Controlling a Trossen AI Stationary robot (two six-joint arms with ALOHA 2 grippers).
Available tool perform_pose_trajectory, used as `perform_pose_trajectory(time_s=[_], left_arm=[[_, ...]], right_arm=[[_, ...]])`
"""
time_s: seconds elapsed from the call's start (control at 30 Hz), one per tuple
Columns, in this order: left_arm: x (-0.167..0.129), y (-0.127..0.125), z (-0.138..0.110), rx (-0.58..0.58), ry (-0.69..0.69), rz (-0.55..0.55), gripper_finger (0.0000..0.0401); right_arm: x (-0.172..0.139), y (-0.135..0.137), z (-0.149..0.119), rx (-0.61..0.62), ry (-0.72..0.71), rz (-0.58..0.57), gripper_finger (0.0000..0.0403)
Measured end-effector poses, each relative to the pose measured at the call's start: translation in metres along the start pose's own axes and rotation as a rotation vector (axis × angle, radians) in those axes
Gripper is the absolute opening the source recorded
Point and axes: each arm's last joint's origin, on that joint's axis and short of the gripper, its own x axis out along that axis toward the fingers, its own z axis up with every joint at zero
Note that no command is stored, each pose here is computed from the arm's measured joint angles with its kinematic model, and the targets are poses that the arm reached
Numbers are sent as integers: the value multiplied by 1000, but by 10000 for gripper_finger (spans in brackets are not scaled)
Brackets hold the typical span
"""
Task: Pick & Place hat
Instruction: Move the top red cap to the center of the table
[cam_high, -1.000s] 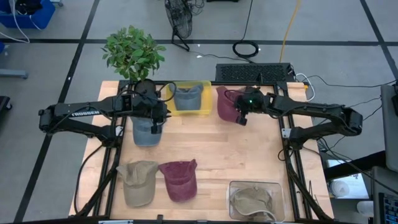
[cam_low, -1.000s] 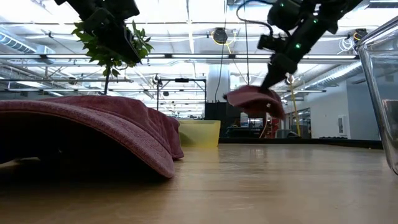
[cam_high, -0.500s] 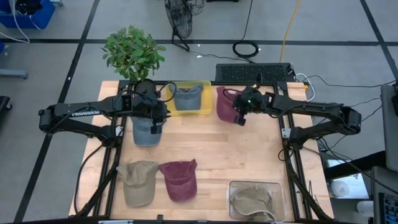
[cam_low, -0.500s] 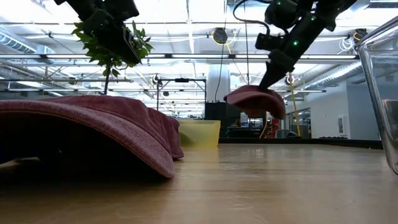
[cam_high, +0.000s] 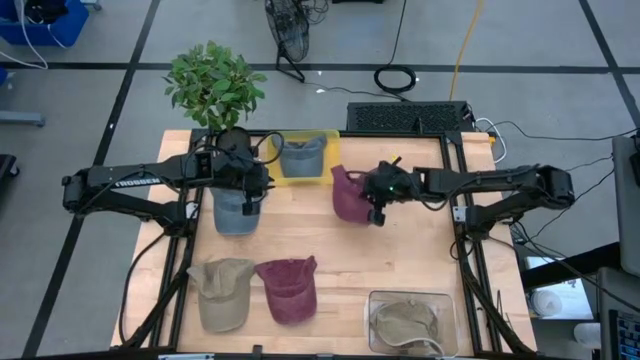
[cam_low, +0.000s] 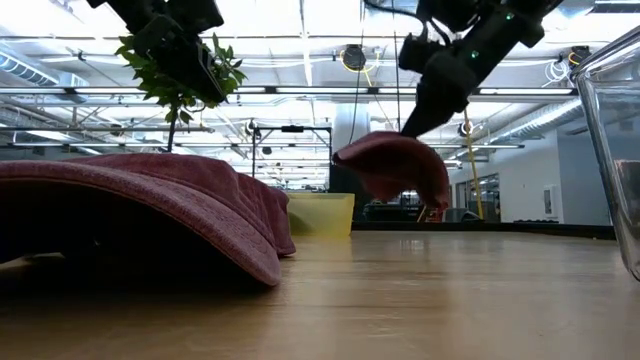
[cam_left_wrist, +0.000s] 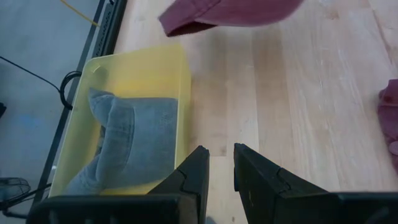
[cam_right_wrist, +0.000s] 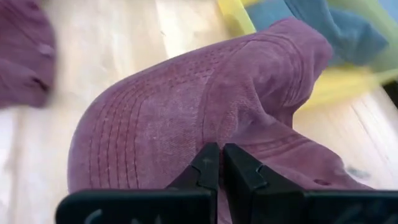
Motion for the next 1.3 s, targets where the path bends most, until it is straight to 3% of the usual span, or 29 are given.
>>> perform_pose_trajectory(time_s=[0.23, 0.63, 0.8, 1.0, 1.3], left_arm=[[0, 0, 0, -11, 0, 0, 81], [0, 0, 0, -9, 1, 2, 81], [0, 0, -1, -13, 7, 0, 81], [0, 0, -2, -17, 25, -5, 81], [0, 0, -3, -24, 31, -4, 81]], right_arm=[[20, 19, 8, -13, -90, 50, 5], [76, 36, 17, -19, -126, 170, 5], [98, 44, 29, -69, -119, 176, 6], [126, 41, 23, -76, -73, 155, 6], [132, 37, 23, -71, -95, 146, 36]])
